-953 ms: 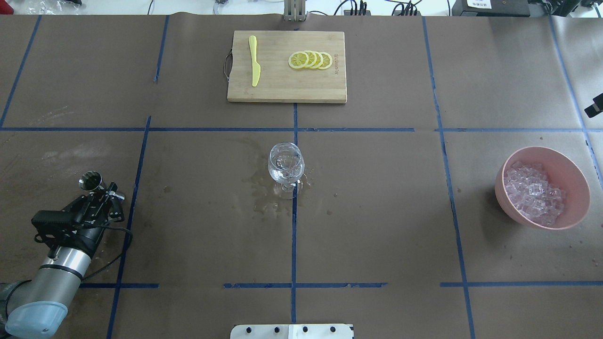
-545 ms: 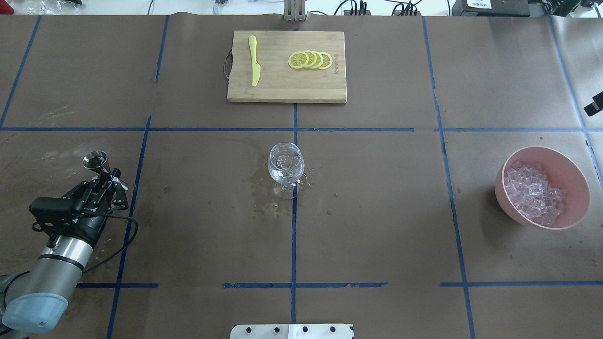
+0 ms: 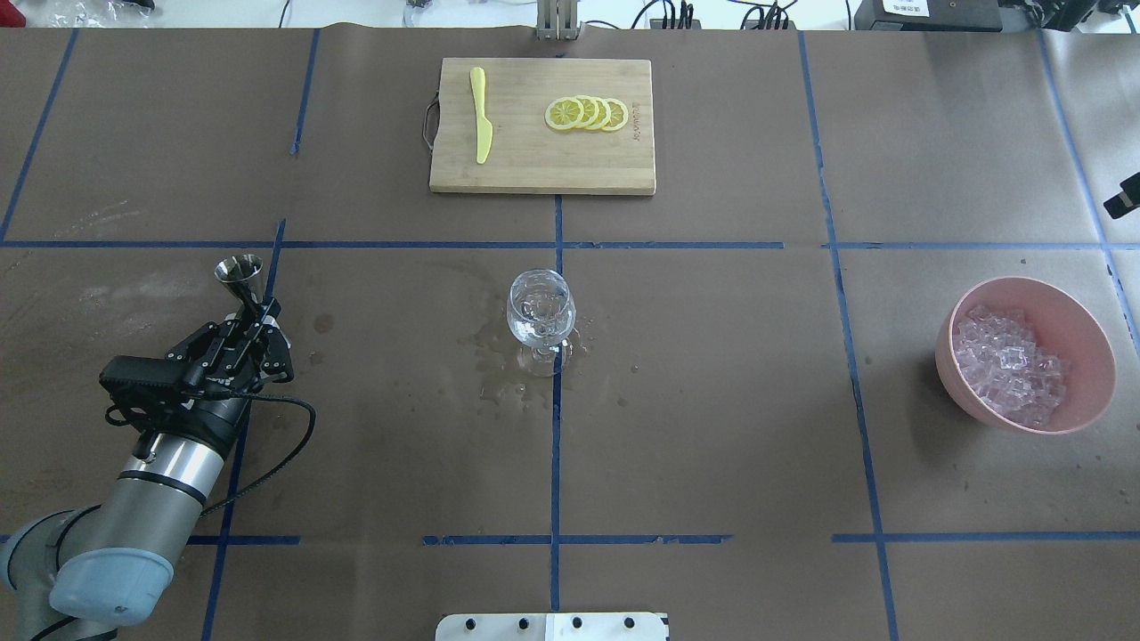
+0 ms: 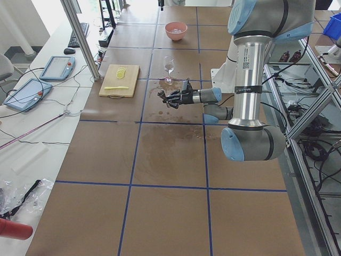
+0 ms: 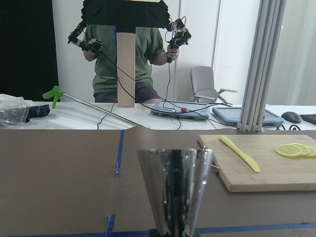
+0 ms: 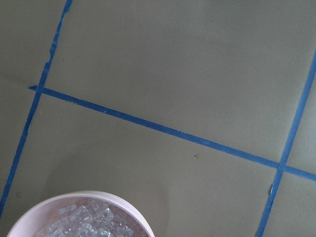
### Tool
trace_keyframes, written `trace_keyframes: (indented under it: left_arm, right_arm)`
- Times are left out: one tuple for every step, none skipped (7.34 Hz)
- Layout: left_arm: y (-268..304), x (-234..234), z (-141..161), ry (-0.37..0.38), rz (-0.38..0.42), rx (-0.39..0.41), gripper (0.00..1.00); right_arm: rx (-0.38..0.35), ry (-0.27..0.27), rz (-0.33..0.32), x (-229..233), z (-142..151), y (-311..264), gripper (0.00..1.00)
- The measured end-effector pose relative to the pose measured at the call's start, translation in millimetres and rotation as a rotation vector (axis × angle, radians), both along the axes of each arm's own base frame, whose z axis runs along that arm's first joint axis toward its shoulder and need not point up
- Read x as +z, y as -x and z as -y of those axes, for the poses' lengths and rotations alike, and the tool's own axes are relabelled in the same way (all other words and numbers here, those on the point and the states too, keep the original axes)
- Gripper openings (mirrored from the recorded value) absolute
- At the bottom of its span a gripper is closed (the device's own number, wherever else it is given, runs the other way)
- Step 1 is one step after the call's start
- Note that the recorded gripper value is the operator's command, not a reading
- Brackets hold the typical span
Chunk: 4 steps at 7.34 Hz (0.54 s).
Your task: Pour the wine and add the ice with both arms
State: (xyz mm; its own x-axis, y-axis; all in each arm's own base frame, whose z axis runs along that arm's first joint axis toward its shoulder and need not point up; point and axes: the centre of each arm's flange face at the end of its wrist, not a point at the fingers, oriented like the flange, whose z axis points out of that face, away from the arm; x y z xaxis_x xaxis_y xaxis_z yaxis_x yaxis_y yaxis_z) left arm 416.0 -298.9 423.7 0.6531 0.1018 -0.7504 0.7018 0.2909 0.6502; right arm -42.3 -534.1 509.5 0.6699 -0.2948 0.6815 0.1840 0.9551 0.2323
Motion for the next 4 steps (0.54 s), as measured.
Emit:
trace_keyframes:
  left_arm:
    - [-3.2,-5.6,0.7,-0.003,-0.009,-0.001,0.0]
    - [-6.4,-13.0,1.3,-0.008,-0.017,-0.001,0.0]
    - [-7.8,-24.7,1.8,-0.018,-0.025,0.001,0.0]
    - [-6.3,-37.8,1.8,-0.032,-0.029,0.004,0.0]
  right_arm:
    - [0.0,0.0,0.0,-0.4,0.0,0.0,1.0]
    - [0.0,-0.002,0.0,-0.8,0.0,0.0,1.0]
    - [0.0,-0.003,0.0,-1.2,0.2,0.0,1.0]
    - [0.0,-0.003,0.001,-1.4,0.3,0.1,1.0]
